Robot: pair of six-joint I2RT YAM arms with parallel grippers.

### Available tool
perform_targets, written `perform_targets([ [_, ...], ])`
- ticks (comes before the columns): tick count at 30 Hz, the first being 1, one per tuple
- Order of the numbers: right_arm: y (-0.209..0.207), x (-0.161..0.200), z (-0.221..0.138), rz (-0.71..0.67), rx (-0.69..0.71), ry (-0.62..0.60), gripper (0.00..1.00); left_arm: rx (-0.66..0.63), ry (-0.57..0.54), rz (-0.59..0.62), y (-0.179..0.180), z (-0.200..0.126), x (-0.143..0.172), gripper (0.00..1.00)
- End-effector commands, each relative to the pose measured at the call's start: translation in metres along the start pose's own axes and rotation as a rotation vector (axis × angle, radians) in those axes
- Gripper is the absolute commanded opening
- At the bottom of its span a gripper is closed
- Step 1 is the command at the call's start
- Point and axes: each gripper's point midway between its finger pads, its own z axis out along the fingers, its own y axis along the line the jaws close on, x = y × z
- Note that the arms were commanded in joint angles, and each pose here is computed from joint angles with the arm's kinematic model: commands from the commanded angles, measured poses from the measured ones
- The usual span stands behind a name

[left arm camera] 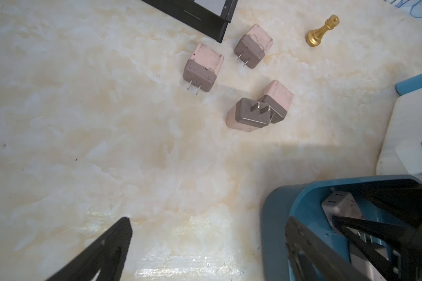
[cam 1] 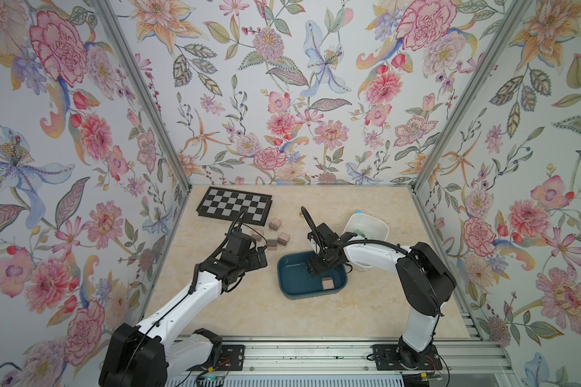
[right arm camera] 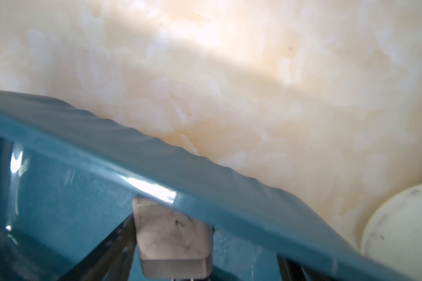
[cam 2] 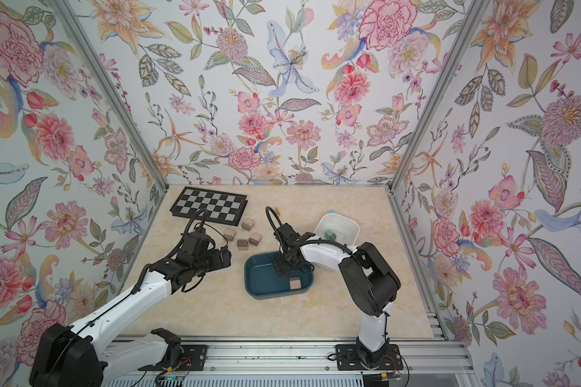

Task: Place the plugs by color into the storage box
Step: Place the plug in the storage box, then pick up the plug from the center of the board.

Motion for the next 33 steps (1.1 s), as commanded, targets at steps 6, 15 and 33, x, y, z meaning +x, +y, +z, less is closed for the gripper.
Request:
perform_targets([
  [6,-0.056,0.029,-0.019,0.051,0.059,0.01,0.88,-0.032,-0.02,0.05,-0.026,0.034,-0.048,0.99],
  [15,-0.035,0.012,-0.047,0.054,-0.02,-0.079,0.92,-0.046,0.083,0.114,-0.044,0.095,-0.063,0.98],
  [33,-0.021,0.003,-0.038,0.016,-0.031,-0.066,0.92,0.028,0.21,0.17,-0.061,0.14,-0.02,0.86],
])
